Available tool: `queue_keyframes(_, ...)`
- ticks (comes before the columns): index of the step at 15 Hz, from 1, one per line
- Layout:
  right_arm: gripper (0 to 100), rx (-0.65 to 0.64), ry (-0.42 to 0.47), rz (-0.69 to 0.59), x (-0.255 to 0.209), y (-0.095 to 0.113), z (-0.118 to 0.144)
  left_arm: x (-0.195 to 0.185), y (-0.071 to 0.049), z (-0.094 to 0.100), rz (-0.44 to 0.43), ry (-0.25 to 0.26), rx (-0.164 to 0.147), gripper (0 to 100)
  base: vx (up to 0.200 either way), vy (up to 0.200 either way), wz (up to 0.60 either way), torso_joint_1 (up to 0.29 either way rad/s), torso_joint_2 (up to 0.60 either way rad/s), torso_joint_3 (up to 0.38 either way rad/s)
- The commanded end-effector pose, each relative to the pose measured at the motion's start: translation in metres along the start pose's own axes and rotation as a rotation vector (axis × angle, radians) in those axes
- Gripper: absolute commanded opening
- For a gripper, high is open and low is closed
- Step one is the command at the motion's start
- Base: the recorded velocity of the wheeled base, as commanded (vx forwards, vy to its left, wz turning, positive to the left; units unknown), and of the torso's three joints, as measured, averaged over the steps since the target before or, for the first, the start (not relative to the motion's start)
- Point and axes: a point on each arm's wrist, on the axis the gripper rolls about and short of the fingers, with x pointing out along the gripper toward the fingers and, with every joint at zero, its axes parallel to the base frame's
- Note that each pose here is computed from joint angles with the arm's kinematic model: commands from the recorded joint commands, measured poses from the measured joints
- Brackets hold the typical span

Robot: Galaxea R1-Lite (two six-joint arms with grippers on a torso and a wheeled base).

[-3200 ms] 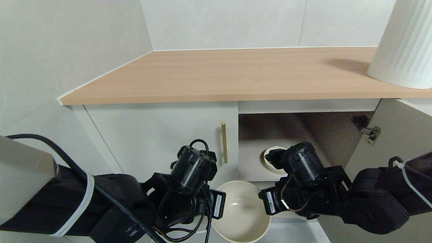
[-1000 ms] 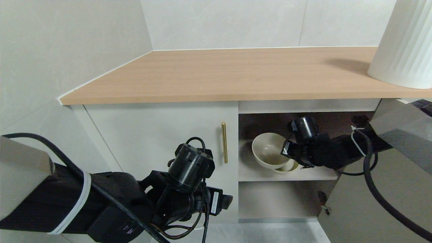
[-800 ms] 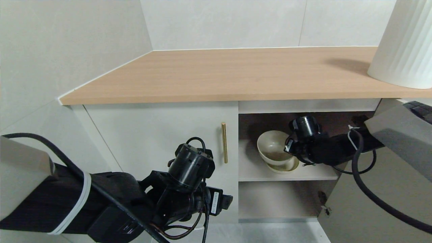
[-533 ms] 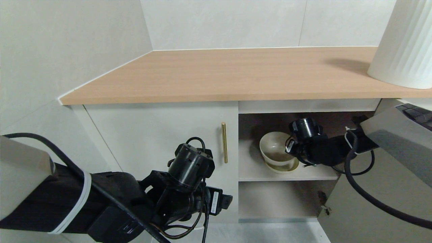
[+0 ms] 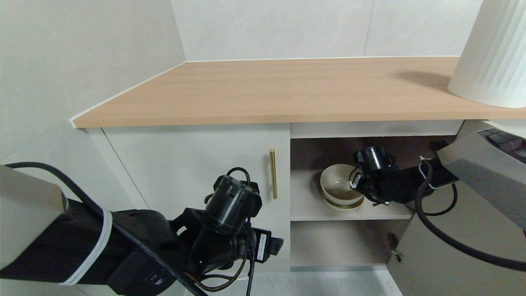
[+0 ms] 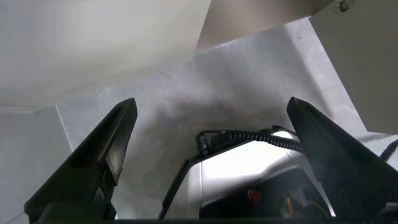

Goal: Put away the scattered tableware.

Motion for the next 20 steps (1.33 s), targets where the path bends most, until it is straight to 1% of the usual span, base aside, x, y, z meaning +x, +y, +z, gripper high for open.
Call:
queue_keyframes(1,0,0.000,-0.001,0.002,0.000,0.001,0.000,0.001,0.000,0.000,0.001,0.002,0.000,100,0.000,0.000,0.00,0.000,0.00,0.000)
queue_keyframes(2,0,-0.001,0.000,0.003,-0.001,0.001,0.000,0.001,0.000,0.000,0.001,0.002,0.000,100,0.000,0.000,0.00,0.000,0.00,0.000)
queue_keyframes(3,100,-0.001,0.000,0.003,-0.001,0.001,0.000,0.001,0.000,0.000,0.001,0.002,0.000,100,0.000,0.000,0.00,0.000,0.00,0.000)
queue_keyframes(7,100,-0.005,0.003,0.012,-0.004,0.003,-0.001,0.000,0.000,0.000,0.000,-0.001,-0.001,100,0.000,0.000,0.00,0.000,0.00,0.000)
queue_keyframes(9,100,-0.016,0.009,0.023,-0.015,0.004,-0.001,-0.002,0.000,0.002,-0.003,-0.009,-0.004,100,0.000,0.000,0.00,0.000,0.00,0.000)
queue_keyframes(10,100,-0.029,0.018,0.031,-0.027,0.004,-0.001,-0.006,0.001,0.006,-0.009,-0.035,-0.013,100,0.000,0.000,0.00,0.000,0.00,0.000)
queue_keyframes(11,100,-0.050,0.035,0.056,-0.042,0.003,0.000,-0.011,0.004,0.011,-0.016,-0.071,-0.026,100,0.000,0.000,0.00,0.000,0.00,0.000)
queue_keyframes(12,100,-0.092,0.055,0.099,-0.062,-0.001,0.002,-0.017,0.006,0.016,-0.018,-0.100,-0.036,100,0.000,0.000,0.00,0.000,0.00,0.000)
queue_keyframes(14,100,-0.175,0.090,0.195,-0.110,-0.021,0.009,-0.035,0.014,0.025,-0.021,-0.157,-0.057,100,0.000,0.000,0.00,0.000,0.00,0.000)
queue_keyframes(15,100,-0.216,0.095,0.241,-0.133,-0.033,0.014,-0.045,0.019,0.030,-0.020,-0.189,-0.061,100,0.000,0.000,0.00,0.000,0.00,0.000)
queue_keyframes(16,100,-0.269,0.089,0.276,-0.153,-0.046,0.016,-0.057,0.025,0.033,-0.014,-0.219,-0.055,100,0.000,0.000,0.00,0.000,0.00,0.000)
queue_keyframes(17,100,-0.329,0.069,0.299,-0.173,-0.058,0.016,-0.068,0.035,0.035,0.002,-0.247,-0.050,100,0.000,0.000,0.00,0.000,0.00,0.000)
queue_keyframes(18,100,-0.358,0.059,0.312,-0.182,-0.062,0.015,-0.073,0.039,0.034,0.010,-0.259,-0.040,100,0.000,0.000,0.00,0.000,0.00,0.000)
queue_keyframes(19,100,-0.419,0.026,0.362,-0.207,-0.069,0.013,-0.088,0.053,0.028,0.066,-0.284,-0.004,100,0.000,0.000,0.00,0.000,0.00,0.000)
queue_keyframes(20,100,-0.456,0.052,0.384,-0.224,-0.075,0.007,-0.098,0.058,0.024,0.091,-0.303,0.019,100,0.000,0.000,0.00,0.000,0.00,0.000)
